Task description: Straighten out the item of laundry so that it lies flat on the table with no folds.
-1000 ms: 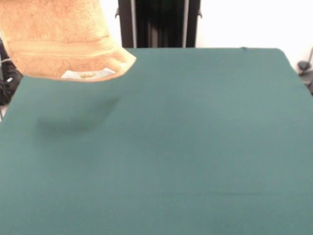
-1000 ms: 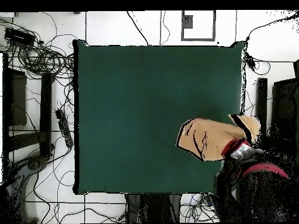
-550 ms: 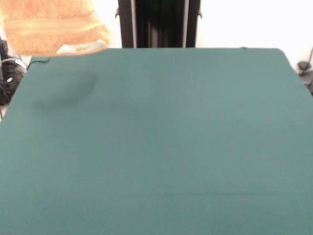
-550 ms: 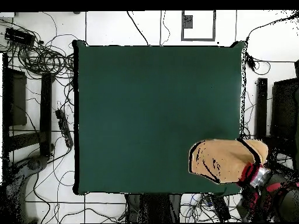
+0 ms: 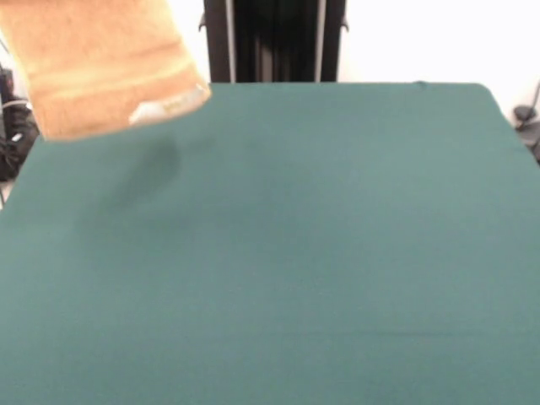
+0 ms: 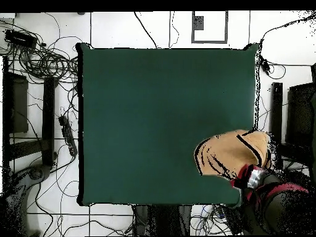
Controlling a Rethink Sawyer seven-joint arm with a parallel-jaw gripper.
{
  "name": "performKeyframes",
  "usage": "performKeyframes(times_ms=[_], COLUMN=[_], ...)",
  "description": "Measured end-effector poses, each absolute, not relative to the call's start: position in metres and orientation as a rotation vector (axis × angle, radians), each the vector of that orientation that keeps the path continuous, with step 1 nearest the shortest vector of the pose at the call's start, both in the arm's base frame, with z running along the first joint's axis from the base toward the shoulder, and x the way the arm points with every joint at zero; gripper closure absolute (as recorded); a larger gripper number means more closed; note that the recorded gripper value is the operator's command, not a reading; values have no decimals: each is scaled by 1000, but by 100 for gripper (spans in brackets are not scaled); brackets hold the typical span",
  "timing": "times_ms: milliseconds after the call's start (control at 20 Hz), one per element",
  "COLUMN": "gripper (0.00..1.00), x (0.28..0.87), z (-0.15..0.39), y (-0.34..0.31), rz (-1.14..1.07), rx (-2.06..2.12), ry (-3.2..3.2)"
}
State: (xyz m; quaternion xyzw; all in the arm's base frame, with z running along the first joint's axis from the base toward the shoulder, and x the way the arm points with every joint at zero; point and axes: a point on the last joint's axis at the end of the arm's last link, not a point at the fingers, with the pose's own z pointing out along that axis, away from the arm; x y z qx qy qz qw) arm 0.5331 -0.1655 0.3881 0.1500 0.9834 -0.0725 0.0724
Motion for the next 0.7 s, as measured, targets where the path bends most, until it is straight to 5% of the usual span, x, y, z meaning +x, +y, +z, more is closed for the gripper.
performKeyframes(times_ms=[700], gripper=[100], x=[543], z=[299], y=[-129], rz=[-258], rx=[261], ry=[3031])
